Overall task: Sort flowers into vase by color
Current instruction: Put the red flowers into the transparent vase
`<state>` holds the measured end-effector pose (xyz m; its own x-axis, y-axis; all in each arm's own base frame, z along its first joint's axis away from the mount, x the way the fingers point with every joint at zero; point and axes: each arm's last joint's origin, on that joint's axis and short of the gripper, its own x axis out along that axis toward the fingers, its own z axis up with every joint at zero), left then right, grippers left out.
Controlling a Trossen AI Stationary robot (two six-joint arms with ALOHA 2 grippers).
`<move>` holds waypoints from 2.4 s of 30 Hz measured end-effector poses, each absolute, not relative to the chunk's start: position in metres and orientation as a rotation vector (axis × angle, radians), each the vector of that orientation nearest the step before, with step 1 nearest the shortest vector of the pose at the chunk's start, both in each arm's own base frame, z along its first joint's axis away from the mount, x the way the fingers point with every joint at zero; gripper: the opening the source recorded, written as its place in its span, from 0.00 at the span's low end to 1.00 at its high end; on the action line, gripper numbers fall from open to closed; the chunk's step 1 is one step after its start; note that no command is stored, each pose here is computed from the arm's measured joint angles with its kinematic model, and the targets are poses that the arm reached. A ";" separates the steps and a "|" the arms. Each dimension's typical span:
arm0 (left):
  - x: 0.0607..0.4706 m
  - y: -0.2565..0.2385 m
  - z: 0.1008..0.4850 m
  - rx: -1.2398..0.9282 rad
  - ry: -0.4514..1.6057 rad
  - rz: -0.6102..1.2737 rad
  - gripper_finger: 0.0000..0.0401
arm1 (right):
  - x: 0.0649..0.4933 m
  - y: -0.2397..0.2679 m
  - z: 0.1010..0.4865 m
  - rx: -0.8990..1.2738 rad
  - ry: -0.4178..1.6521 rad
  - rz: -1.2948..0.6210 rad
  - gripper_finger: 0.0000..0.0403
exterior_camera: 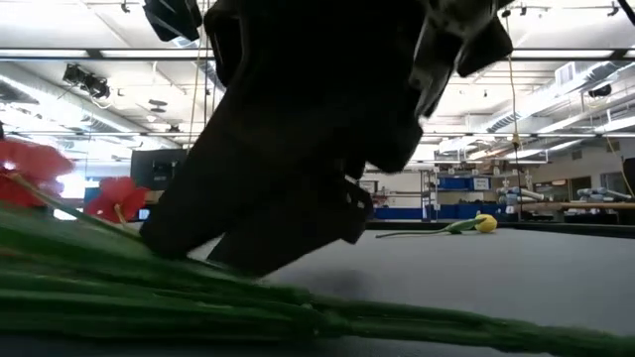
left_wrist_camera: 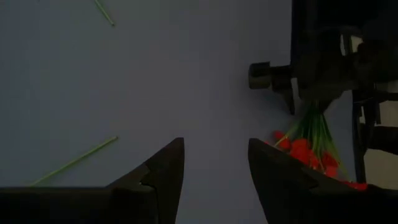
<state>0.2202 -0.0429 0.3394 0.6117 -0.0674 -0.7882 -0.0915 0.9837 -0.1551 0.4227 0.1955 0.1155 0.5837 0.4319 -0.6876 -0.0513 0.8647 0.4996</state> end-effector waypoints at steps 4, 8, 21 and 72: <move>0.220 -0.043 0.339 -0.186 0.915 0.015 0.46 | 0.421 0.195 0.114 0.377 0.920 0.326 0.52; 0.220 -0.043 0.339 -0.157 0.916 0.001 0.46 | 0.421 0.195 0.115 0.336 0.915 0.374 0.42; 0.222 -0.030 0.339 -0.171 0.907 0.051 0.46 | 0.426 0.176 0.117 0.455 0.906 0.148 0.03; 0.221 -0.022 0.341 -0.341 0.880 0.220 0.46 | 0.396 0.114 0.138 0.389 1.112 -0.344 0.50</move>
<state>0.2214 -0.0219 0.3406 0.6195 0.0490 -0.7835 -0.3261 0.9239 -0.2001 0.3956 0.1142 0.1383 0.4033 -0.0730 -0.9121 0.4541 0.8813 0.1303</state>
